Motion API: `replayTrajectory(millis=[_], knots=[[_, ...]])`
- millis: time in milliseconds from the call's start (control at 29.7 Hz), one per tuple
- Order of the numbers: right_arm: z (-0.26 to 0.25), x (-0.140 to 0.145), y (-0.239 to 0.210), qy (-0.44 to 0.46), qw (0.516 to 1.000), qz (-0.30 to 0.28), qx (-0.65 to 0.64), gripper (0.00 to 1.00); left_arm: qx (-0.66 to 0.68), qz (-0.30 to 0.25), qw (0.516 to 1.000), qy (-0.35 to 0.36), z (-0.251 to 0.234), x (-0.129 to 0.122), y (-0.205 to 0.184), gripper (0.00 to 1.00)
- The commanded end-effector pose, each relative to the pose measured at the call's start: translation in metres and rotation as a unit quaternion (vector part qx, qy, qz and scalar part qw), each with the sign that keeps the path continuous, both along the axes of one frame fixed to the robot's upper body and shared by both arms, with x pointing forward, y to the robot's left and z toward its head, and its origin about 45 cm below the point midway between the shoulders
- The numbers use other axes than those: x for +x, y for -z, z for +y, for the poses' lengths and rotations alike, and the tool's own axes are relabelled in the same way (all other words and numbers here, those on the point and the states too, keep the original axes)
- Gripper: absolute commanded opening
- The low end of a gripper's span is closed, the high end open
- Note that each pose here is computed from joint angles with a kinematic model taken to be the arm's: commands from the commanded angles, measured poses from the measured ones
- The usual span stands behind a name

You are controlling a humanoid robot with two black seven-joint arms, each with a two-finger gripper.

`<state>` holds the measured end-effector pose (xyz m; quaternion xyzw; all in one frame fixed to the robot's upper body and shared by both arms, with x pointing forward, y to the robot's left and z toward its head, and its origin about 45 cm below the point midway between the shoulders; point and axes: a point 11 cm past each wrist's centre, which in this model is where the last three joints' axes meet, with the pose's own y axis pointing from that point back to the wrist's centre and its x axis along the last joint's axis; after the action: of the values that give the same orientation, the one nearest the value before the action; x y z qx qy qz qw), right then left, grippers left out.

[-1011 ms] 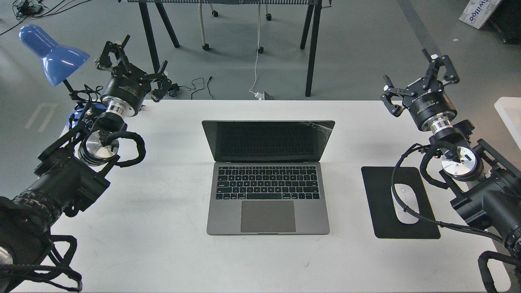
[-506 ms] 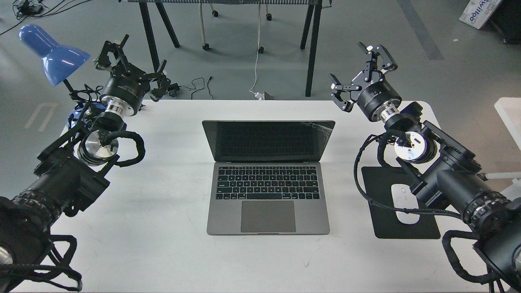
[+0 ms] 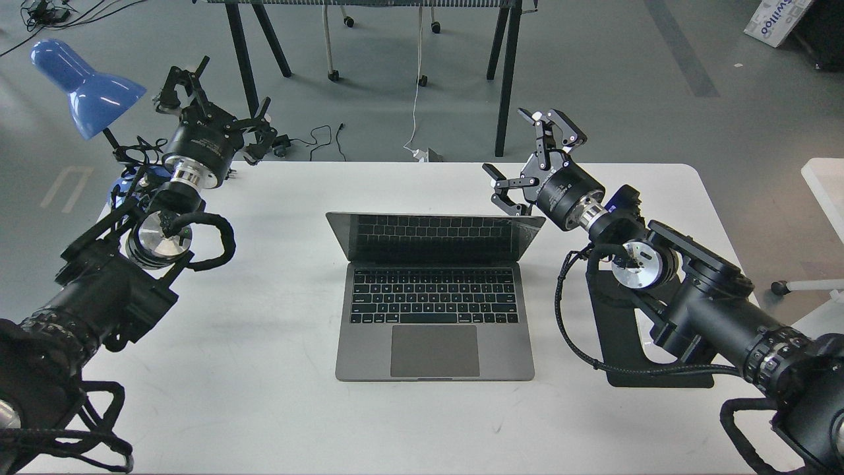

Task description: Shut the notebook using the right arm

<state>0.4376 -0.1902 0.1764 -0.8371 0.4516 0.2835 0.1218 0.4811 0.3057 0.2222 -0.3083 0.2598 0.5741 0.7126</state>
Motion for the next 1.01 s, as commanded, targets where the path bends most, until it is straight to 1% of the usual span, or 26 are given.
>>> replayTrajectory(millis=[0, 101, 202, 438, 607, 809, 978], knots=[[-0.001, -0.020, 0.014, -0.028, 0.999, 0.009, -0.019, 1.00, 0.000, 0.000, 1.000, 0.000, 0.000, 0.000, 0.000, 1.00], [-0.008, -0.032, 0.025, -0.043, 0.998, 0.016, -0.044, 1.00, 0.000, 0.000, 1.000, 0.000, 0.000, 0.000, 0.000, 1.00], [0.000, -0.047, 0.038, -0.074, 0.994, 0.017, -0.073, 1.00, 0.000, 0.000, 1.000, 0.000, 0.000, 0.000, 0.000, 1.00], [0.011, -0.070, 0.062, -0.141, 0.978, 0.005, -0.156, 1.00, -0.001, 0.000, 1.000, -0.001, 0.000, 0.000, 0.000, 1.00], [0.021, -0.087, 0.074, -0.181, 0.967, 0.011, -0.180, 1.00, -0.001, 0.000, 1.000, -0.001, 0.000, 0.000, 0.000, 1.00], [0.022, -0.098, 0.085, -0.211, 0.953, 0.009, -0.219, 1.00, -0.001, 0.000, 1.000, -0.001, 0.000, 0.000, 0.000, 1.00], [0.019, -0.098, 0.091, -0.209, 0.948, 0.021, -0.240, 1.00, -0.001, 0.000, 1.000, -0.001, 0.000, 0.000, 0.000, 1.00]])
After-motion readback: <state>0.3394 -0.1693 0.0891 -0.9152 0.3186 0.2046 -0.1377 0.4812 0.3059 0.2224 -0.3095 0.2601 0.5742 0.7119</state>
